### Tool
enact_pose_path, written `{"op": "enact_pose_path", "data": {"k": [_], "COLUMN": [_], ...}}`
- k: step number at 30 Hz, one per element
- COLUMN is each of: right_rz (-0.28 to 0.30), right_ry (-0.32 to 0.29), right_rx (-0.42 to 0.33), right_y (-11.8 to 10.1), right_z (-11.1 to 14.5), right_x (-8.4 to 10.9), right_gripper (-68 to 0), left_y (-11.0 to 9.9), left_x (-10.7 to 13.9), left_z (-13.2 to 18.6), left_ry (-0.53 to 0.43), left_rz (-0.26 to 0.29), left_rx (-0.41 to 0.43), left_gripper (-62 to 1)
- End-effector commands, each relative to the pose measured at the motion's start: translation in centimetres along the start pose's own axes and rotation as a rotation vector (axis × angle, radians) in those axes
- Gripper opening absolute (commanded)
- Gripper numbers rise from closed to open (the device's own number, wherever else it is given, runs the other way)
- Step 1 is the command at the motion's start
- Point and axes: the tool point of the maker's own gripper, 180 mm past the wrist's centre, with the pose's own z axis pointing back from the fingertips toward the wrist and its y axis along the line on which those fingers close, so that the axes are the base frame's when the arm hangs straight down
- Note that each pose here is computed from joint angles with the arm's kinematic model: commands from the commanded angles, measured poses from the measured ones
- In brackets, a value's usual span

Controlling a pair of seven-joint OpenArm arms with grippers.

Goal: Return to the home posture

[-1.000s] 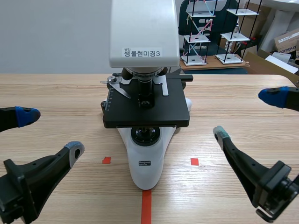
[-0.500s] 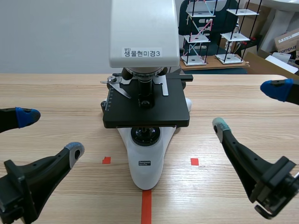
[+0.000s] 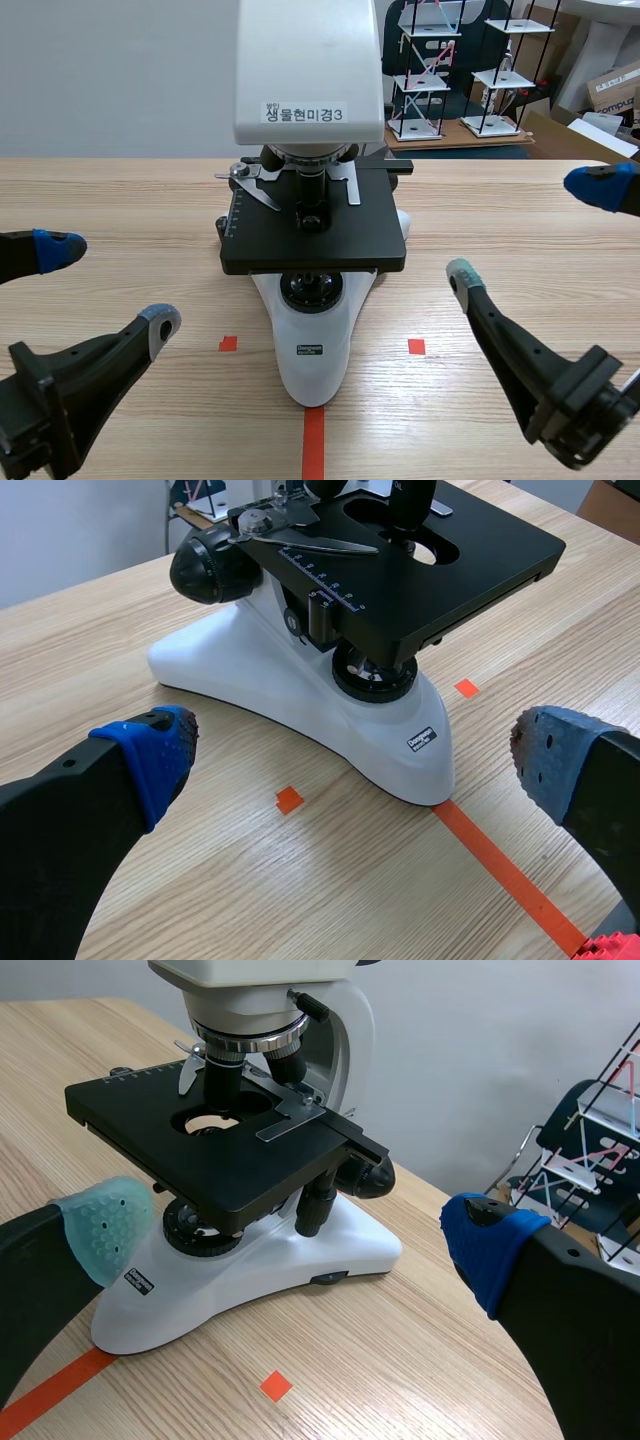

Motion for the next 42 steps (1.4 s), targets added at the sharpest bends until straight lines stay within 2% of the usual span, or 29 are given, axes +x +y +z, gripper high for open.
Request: {"op": "enact_pose_path", "data": {"k": [1, 31, 34, 42], "right_rz": [-0.002, -0.001, -0.001, -0.001], "right_ry": [-0.031, -0.027, -0.027, -0.026], "right_rx": [0.0, 0.002, 0.002, 0.002], "right_y": [-0.09, -0.05, -0.05, -0.04], "right_z": [-0.1, -0.11, -0.11, -0.11], "right_x": [0.79, 0.7, 0.7, 0.69], "right_gripper": [-3.5, -3.4, 0.4, 0.4], "left_y": [-0.29, -0.33, -0.33, -0.33], "left_x": [0.69, 0.7, 0.7, 0.71], "left_z": [-0.06, -0.06, -0.06, -0.06], "left_ry": [-0.026, -0.026, -0.026, -0.027], "left_rz": [0.001, 0.001, 0.001, 0.001], "left_rx": [-0.014, -0.016, -0.016, -0.016], "left_gripper": [1.4, 1.4, 1.4, 1.4]}}
